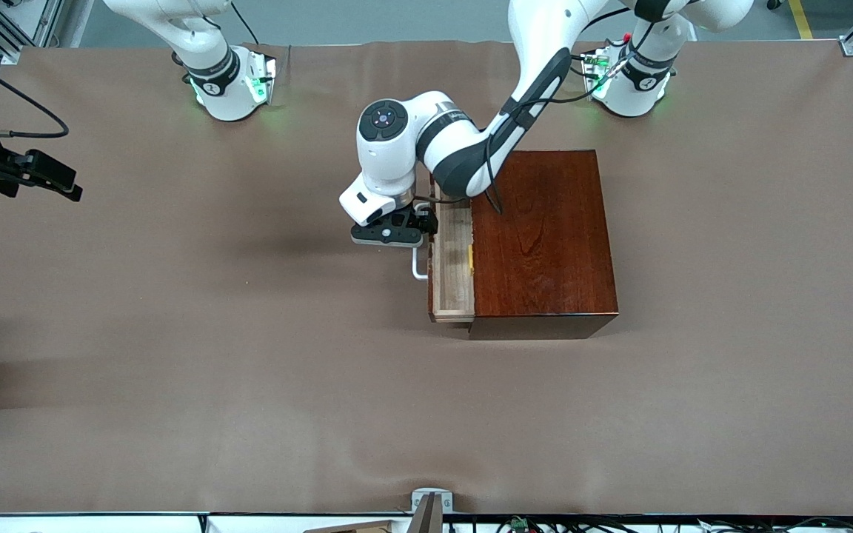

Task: Open drawer, take yellow block, close drawer

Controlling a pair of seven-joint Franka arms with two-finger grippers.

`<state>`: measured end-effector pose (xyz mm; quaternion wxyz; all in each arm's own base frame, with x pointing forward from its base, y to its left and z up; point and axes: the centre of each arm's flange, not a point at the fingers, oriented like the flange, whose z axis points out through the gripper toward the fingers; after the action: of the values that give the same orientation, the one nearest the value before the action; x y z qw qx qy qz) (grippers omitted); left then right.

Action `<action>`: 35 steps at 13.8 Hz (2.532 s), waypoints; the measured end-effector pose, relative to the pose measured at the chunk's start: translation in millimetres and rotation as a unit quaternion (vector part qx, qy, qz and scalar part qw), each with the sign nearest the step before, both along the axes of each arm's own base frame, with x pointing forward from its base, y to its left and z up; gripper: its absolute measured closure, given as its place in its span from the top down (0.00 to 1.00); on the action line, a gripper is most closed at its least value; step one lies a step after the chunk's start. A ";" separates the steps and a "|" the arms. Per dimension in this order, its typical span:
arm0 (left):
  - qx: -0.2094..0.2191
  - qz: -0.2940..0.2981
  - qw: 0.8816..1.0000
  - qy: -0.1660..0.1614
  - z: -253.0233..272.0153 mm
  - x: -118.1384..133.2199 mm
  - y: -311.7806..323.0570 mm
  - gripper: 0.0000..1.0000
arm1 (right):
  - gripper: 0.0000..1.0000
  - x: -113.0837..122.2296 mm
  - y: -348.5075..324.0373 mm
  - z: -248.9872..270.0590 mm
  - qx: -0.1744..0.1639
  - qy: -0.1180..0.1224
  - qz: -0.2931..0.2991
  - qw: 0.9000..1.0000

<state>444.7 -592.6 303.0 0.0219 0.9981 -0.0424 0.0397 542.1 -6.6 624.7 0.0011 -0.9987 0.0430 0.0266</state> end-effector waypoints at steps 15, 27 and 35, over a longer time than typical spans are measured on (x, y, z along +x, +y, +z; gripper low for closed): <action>0.000 -0.001 1.000 0.000 0.0 -0.7 -1.6 1.00 | 1.00 0.0 0.0 0.0 0.000 0.000 0.000 1.000; -0.063 -0.006 0.998 -0.023 5.9 -11.4 -24.2 1.00 | 1.00 0.0 0.0 0.0 0.000 0.000 0.000 1.000; -0.116 0.008 0.993 -0.029 32.1 -23.6 -47.8 1.00 | 1.00 0.0 0.0 0.0 0.000 0.000 0.000 1.000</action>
<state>421.1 -640.3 335.1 0.1356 0.9876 -0.0297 0.0735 542.1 -6.6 624.7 0.0011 -0.9987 0.0431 0.0266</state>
